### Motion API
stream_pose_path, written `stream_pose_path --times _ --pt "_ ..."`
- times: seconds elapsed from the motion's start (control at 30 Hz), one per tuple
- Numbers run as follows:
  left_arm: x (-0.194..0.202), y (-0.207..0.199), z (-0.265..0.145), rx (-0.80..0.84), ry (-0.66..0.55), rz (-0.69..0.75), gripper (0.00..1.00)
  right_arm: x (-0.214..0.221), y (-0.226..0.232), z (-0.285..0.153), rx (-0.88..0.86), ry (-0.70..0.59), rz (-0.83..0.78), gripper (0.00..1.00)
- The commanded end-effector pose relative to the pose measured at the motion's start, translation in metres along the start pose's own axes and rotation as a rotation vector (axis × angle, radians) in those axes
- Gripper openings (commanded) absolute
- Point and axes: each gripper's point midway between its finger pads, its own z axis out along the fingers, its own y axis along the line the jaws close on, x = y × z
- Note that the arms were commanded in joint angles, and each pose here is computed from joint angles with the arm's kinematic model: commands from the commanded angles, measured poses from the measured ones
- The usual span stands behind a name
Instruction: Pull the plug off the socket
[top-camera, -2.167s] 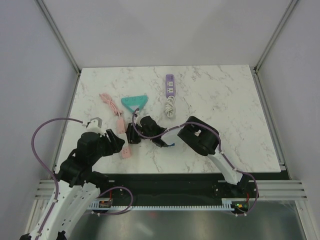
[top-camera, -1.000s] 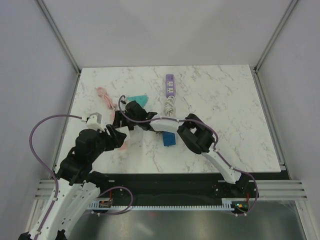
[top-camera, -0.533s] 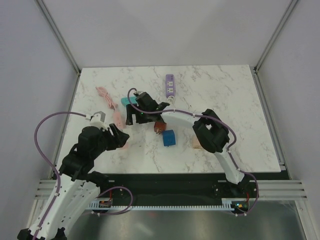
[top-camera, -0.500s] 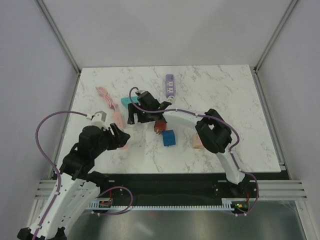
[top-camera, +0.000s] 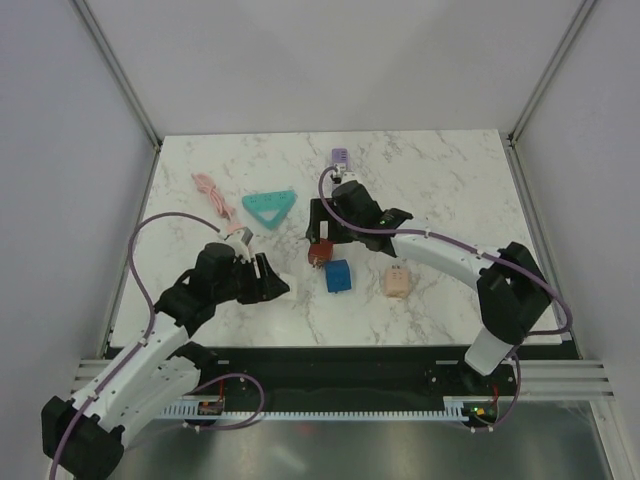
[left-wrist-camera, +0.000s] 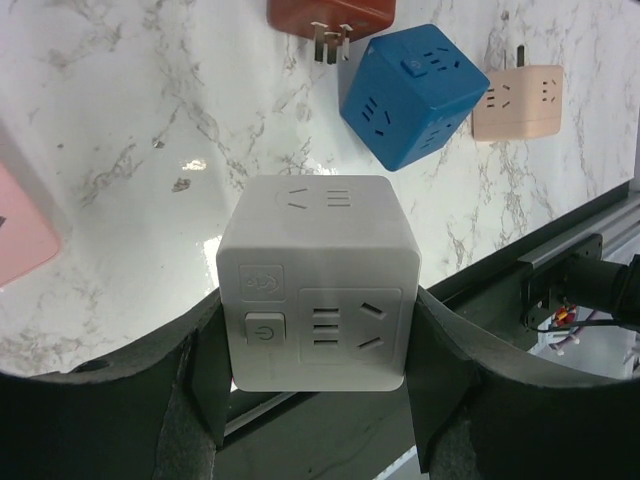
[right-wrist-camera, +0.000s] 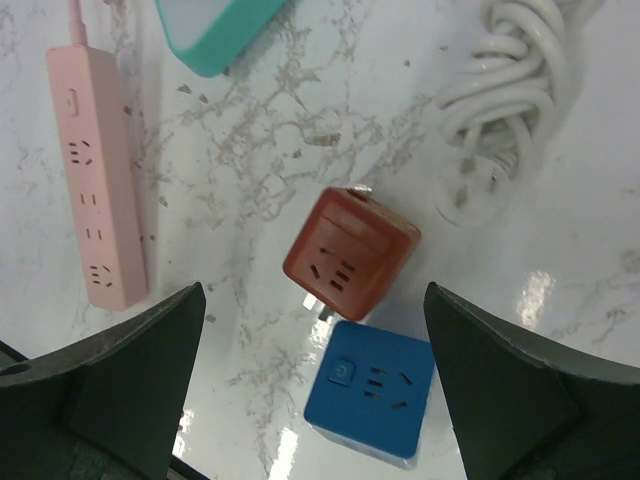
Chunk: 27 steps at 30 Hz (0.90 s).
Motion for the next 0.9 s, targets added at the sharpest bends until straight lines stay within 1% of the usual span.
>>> stream_pose_path --times 0.0,0.07,0.1,0.13,0.23,0.3,0.37,0.43,0.47,0.63,0.7,0.73,0.83,0.87 --pt "-0.026 -0.027 0.010 0.067 -0.081 0.015 0.02 -0.008 -0.011 -0.021 0.022 -0.060 0.000 0.98" --pt "-0.024 -0.034 0.017 0.067 -0.064 0.036 0.02 -0.006 -0.015 -0.029 0.025 -0.069 0.006 0.98" --pt "-0.026 -0.031 0.021 0.038 -0.073 0.037 0.02 -0.002 -0.019 -0.030 0.031 -0.066 0.008 0.98" --pt "-0.024 -0.030 0.027 0.016 -0.057 0.043 0.02 -0.002 -0.019 -0.032 0.028 -0.069 0.011 0.98" --pt "-0.025 -0.026 0.038 -0.023 -0.067 0.058 0.06 -0.003 -0.022 -0.041 0.026 -0.088 0.013 0.98" --pt "-0.030 -0.030 0.043 -0.009 -0.088 0.068 0.12 0.000 -0.025 -0.043 0.030 -0.087 0.013 0.98" --pt "-0.030 -0.028 0.051 -0.024 -0.081 0.077 0.16 0.000 -0.026 -0.045 0.028 -0.093 0.016 0.98" --pt "-0.033 -0.029 0.056 -0.032 -0.078 0.087 0.19 0.004 -0.029 -0.045 0.031 -0.085 0.019 0.98" --pt "-0.031 -0.026 0.062 -0.047 -0.062 0.088 0.23 0.005 -0.028 -0.045 0.028 -0.084 0.018 0.98" --pt "-0.026 -0.024 0.073 -0.051 -0.035 0.092 0.30 0.009 -0.031 -0.045 0.030 -0.078 0.023 0.98" --pt "-0.025 -0.025 0.076 -0.046 -0.032 0.092 0.35 0.010 -0.030 -0.045 0.025 -0.077 0.025 0.98" --pt "-0.026 -0.027 0.076 -0.043 -0.036 0.093 0.41 0.009 -0.030 -0.045 0.026 -0.079 0.026 0.98" --pt "-0.027 -0.027 0.078 -0.043 -0.035 0.100 0.49 0.011 -0.029 -0.044 0.020 -0.074 0.028 0.98" --pt "-0.026 -0.028 0.079 -0.037 -0.030 0.100 0.53 0.011 -0.029 -0.044 0.021 -0.074 0.029 0.98"
